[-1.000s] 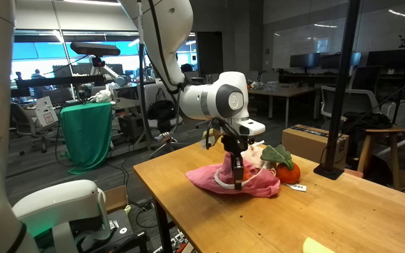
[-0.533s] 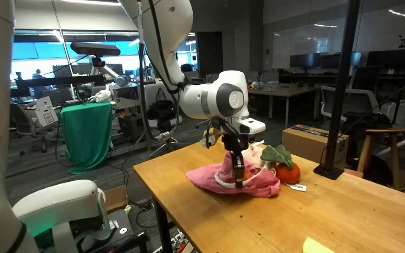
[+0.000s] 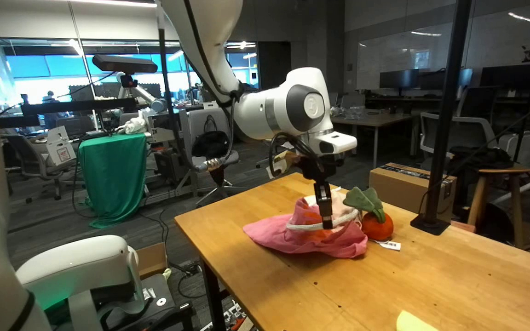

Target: Separate the things on the heap

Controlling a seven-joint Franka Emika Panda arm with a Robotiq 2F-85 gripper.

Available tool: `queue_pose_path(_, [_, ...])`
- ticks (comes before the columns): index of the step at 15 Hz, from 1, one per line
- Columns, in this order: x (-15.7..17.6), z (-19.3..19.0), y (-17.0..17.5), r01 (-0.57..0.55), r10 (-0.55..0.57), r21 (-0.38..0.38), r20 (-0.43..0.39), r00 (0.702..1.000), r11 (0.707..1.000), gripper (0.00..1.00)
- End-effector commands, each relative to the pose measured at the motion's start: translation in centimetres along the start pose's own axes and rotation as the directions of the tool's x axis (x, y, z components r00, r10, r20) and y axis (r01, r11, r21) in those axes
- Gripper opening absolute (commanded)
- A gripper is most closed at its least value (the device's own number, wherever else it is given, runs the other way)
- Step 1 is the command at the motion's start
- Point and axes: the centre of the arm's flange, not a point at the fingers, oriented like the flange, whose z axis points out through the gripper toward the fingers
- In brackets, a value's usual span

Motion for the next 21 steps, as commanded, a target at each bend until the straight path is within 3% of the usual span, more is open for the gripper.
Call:
queue_pose_path(1, [0.8, -4.6, 3.3, -0.087, 0.09, 0.031, -0.104, 0.99, 0.996, 0.09])
queue_pose_path(10, [7.4, -9.4, 8.1, -0.266, 0.271, 0.053, -0.242, 0.932, 0.963, 0.08])
queue_pose_path(21, [15.9, -14.1, 13.3, -0.473, 0.464, 0.05, -0.304, 0.832, 0.88, 0.08])
